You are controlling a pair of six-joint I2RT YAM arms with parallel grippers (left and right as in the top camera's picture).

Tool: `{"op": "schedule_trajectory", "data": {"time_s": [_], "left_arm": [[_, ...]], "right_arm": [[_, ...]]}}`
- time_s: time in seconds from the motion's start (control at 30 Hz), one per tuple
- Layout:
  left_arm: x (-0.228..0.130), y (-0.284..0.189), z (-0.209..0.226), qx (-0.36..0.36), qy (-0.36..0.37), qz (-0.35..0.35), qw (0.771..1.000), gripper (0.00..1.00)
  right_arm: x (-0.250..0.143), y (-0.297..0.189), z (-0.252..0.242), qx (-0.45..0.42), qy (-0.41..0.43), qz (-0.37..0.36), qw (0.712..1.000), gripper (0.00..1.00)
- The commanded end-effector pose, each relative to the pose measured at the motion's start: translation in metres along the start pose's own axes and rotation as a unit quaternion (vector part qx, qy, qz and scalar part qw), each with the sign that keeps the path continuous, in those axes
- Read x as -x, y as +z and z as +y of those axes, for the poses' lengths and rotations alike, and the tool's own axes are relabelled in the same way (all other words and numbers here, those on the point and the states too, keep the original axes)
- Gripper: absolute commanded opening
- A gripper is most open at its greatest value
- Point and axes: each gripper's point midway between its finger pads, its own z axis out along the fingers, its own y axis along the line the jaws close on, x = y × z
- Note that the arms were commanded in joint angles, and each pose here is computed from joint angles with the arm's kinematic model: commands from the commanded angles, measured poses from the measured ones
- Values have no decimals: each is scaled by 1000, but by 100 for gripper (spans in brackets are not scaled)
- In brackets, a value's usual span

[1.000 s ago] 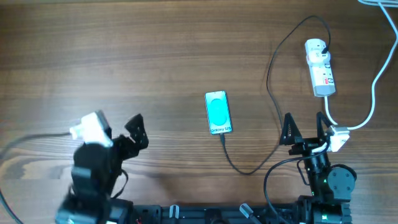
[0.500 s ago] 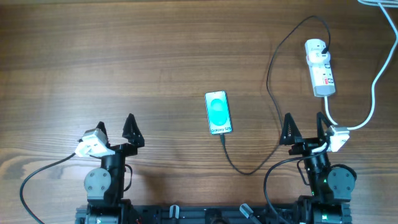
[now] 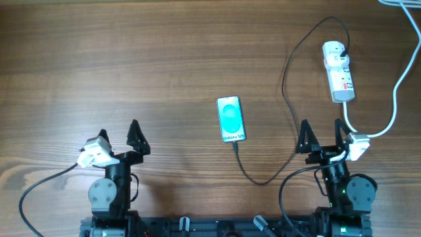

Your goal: Plug charger to phone and switch on socket

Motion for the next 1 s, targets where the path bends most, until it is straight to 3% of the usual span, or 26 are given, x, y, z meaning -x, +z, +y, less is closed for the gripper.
{"op": "schedule_trajectory", "data": {"time_s": [0.0,0.3,0.4,0.97], "left_arm": [[3,0,7,18,11,-12,1000,100],[1,0,6,14,12,-9,1000,100],[-7,0,-7,-26,80,13,996,100],[-8,0,-8,-29,85,13,996,100]], "right_arm": [[2,0,0,-2,-9,-6,1000,100],[2,0,0,-2,-9,-6,1000,100],[2,0,0,-2,-9,-6,1000,100],[2,0,0,-2,-9,-6,1000,100]]}}
